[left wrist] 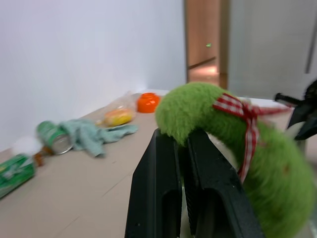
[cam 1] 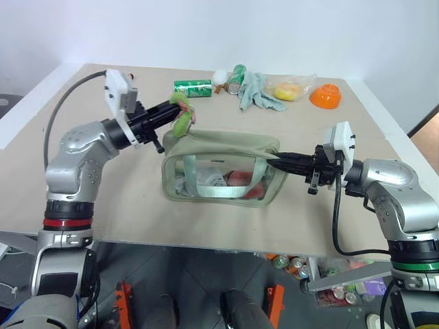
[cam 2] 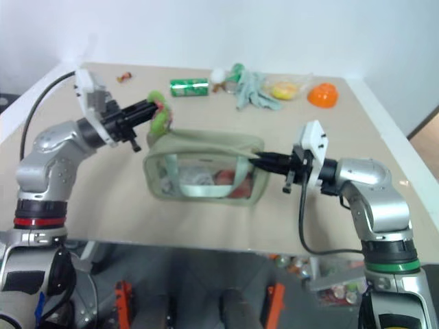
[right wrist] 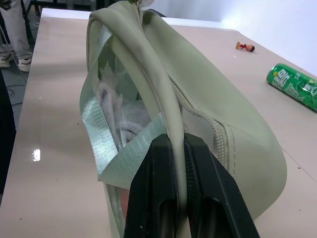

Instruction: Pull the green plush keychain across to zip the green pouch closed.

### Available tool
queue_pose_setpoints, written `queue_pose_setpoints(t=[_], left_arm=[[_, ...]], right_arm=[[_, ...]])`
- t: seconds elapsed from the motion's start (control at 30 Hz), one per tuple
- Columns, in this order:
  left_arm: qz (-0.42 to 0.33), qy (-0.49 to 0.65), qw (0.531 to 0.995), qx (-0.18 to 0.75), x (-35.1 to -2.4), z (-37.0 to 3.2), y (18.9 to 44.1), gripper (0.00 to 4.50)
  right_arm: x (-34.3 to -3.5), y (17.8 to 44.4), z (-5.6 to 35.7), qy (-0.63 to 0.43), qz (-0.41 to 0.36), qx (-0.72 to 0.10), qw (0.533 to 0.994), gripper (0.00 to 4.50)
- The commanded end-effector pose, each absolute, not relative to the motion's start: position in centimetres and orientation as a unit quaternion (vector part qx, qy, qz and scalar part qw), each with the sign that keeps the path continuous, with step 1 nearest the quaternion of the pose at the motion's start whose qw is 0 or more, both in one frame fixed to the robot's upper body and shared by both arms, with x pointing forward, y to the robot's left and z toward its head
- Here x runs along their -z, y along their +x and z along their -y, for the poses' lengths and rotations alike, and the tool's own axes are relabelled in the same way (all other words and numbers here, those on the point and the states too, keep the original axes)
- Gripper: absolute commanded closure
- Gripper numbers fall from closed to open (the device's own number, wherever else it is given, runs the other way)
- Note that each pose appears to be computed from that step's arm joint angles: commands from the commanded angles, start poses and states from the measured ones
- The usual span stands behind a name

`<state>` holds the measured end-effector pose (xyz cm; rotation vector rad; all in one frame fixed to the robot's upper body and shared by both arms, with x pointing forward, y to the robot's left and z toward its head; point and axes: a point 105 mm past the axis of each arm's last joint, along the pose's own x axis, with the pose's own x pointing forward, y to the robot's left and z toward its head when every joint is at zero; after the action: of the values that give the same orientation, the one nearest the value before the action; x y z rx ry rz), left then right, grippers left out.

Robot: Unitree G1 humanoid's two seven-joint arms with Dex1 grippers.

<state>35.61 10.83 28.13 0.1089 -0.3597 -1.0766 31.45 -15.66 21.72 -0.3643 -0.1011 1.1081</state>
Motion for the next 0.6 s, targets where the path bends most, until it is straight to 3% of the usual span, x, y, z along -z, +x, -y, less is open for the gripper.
queue_pose_setpoints(t=[0.03,0.6], left_arm=[[0.192,0.077,0.823,0.529,-29.5,-9.5,35.1,4.49],[0.188,0.058,0.774,0.602,-28.3,-3.5,33.5,4.49]], right_arm=[[-22.7,31.4,16.1,-0.188,0.060,-0.513,0.835,4.50],[-22.7,31.1,16.6,-0.193,0.058,-0.505,0.839,4.50]])
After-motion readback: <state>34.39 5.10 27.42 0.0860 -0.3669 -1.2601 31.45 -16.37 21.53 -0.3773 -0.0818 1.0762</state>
